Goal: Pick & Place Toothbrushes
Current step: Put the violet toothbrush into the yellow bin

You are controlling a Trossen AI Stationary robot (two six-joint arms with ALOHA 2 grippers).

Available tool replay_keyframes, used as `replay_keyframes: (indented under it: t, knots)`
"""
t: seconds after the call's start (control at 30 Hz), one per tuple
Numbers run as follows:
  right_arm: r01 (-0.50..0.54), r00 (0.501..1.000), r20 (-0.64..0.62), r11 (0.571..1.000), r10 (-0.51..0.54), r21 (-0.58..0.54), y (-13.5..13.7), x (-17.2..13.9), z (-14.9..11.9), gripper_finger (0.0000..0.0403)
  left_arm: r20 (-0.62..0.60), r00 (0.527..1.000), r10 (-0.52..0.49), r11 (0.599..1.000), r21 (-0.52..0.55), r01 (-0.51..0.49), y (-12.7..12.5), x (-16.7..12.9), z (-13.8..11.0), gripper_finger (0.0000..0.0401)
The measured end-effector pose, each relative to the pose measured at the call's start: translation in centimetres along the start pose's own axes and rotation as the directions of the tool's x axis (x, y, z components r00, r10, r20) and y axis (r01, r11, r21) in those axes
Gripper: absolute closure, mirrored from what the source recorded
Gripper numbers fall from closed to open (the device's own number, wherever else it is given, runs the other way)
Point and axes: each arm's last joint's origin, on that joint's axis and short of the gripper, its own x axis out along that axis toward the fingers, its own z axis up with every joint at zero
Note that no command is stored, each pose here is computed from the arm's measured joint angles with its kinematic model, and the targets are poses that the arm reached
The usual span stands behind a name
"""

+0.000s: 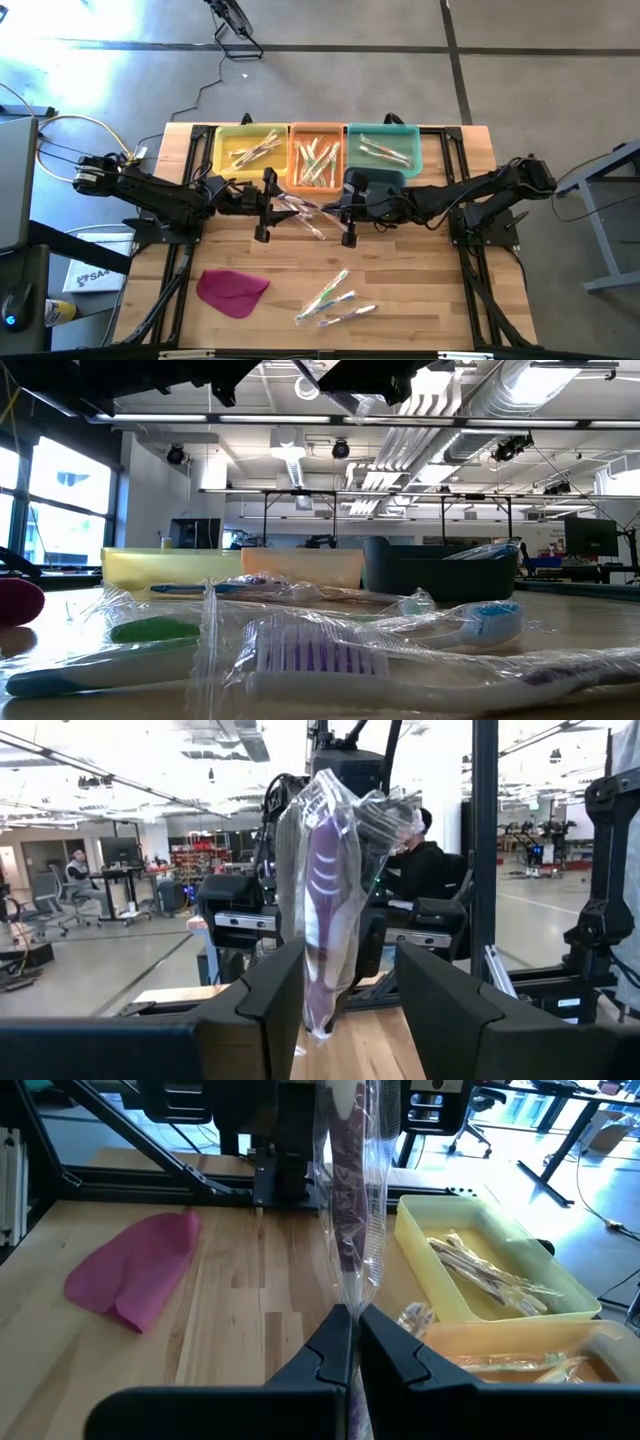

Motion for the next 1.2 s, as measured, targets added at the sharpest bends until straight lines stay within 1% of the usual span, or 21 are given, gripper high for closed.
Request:
replay_keyframes:
  t: [0.07,0.2,0.47,0.73,0.93,1.07,1.2]
  knots:
    - [-0.006,1.000,-0.002,1.000,0.006,0.000,0.0,0.0,0.0,0.0399,0.001,1.000,0.000,1.000,0.000,0.000,0.0,0.0,0.0,0.0246]
    - [-0.050,0.999,-0.009,0.999,0.050,0.000,0.1,0.0,-0.1,0.0399,0.002,1.000,0.000,1.000,0.000,0.000,0.0,0.0,0.0,0.0246]
    - [-0.045,0.999,-0.019,0.999,0.045,0.003,-0.2,0.1,-0.2,0.0399,0.003,1.000,0.002,1.000,-0.004,-0.002,0.0,0.0,0.0,0.0247]
    - [-0.040,0.999,-0.018,0.999,0.040,0.003,-0.3,0.1,-0.2,0.0399,-0.051,0.999,0.000,1.000,-0.031,-0.002,-0.1,1.0,-1.3,0.0247]
    - [-0.039,0.999,-0.024,0.999,0.039,0.009,-0.3,0.1,-0.2,0.0399,-0.043,0.999,0.000,1.000,-0.026,-0.001,0.0,2.5,-1.1,0.0247]
    - [-0.039,0.998,-0.046,0.999,0.040,0.012,-0.3,0.1,-0.4,0.0399,-0.043,0.999,-0.004,1.000,0.001,0.004,-0.1,2.7,-1.0,0.0247]
    - [-0.035,0.997,-0.072,0.999,0.035,0.007,-0.3,0.1,-0.7,0.0399,-0.069,0.998,-0.006,1.000,0.003,0.006,-0.1,2.6,-1.3,0.0247]
